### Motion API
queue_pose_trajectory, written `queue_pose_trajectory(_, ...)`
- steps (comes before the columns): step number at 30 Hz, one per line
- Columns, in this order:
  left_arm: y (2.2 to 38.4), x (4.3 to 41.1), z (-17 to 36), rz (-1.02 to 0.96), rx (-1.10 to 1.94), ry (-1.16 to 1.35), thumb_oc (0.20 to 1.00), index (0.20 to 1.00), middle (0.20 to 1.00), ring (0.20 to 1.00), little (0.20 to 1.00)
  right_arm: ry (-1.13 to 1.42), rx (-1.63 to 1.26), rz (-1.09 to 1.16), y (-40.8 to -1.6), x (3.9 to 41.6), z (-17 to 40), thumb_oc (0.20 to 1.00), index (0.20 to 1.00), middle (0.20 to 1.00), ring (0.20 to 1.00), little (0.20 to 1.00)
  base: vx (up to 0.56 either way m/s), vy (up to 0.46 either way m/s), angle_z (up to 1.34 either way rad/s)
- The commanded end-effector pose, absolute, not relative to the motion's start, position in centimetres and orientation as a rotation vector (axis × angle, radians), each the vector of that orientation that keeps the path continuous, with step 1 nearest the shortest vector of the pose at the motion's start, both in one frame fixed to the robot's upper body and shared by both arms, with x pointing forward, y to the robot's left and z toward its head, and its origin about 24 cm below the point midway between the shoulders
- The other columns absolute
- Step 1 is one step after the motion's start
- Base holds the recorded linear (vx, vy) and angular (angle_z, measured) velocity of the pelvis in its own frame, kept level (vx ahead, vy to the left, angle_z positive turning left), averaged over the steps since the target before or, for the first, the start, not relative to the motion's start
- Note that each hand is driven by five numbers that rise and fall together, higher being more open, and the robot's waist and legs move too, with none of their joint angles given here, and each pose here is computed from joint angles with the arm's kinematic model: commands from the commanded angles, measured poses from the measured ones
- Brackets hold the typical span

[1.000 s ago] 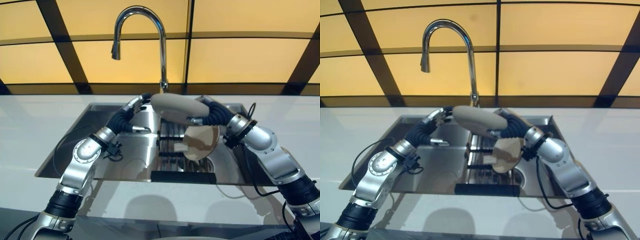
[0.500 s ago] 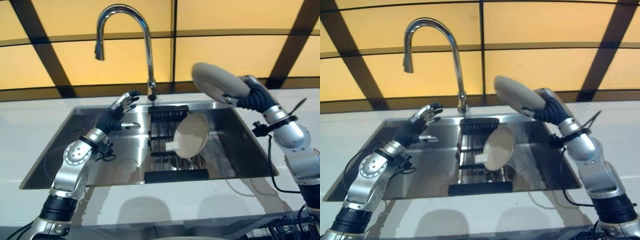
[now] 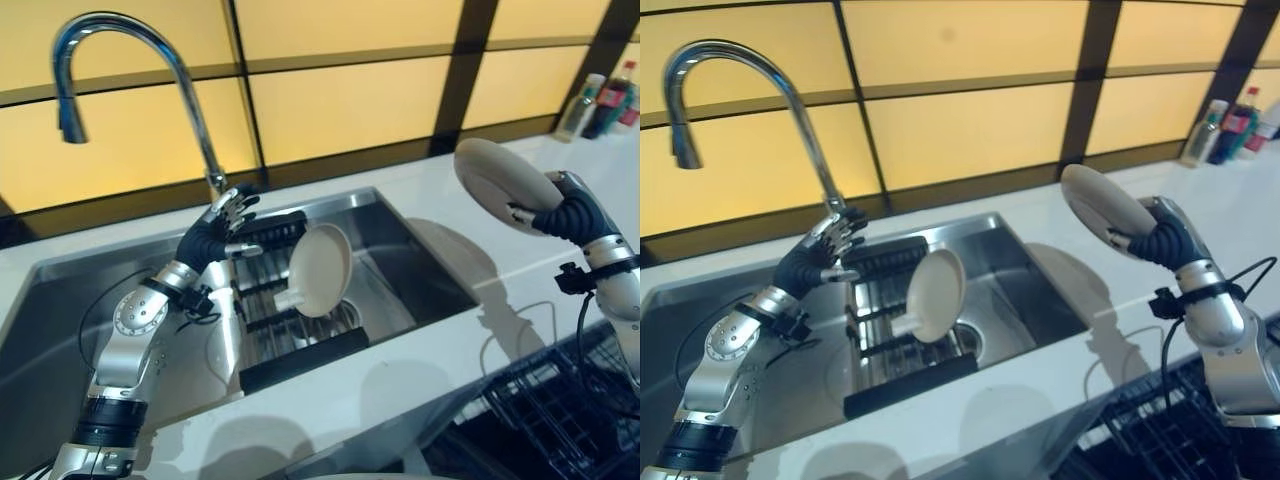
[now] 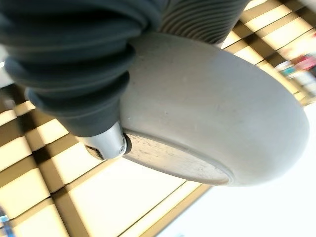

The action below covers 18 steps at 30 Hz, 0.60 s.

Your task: Pick up plates and place into dishwasher.

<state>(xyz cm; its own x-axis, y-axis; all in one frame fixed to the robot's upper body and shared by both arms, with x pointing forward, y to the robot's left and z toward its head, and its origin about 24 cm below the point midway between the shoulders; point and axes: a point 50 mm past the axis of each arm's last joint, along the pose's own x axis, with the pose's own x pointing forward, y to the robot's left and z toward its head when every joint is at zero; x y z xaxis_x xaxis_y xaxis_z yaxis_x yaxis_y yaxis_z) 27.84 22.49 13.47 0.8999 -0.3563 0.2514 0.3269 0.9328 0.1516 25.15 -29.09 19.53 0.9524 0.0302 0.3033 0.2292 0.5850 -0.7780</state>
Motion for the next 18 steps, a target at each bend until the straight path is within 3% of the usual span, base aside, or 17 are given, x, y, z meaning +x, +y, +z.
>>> queue_pose_trajectory(1, 24.3, 28.4, 15.2, -0.260, 0.070, -0.360, 1.000, 1.000, 1.000, 1.000, 1.000, -0.423, -0.962, -0.237, -31.2, 24.1, 23.0, 0.200, 0.200, 0.200, 0.200, 0.200, 0.03, -0.075, -0.17)
queue_pose_trajectory(18, 25.4, 28.3, 14.4, -0.166, 0.045, -0.325, 1.000, 1.000, 1.000, 1.000, 1.000, -0.179, -0.922, -0.301, -35.6, 22.4, 19.1, 0.200, 0.200, 0.200, 0.200, 0.200, 0.01, -0.005, -0.31)
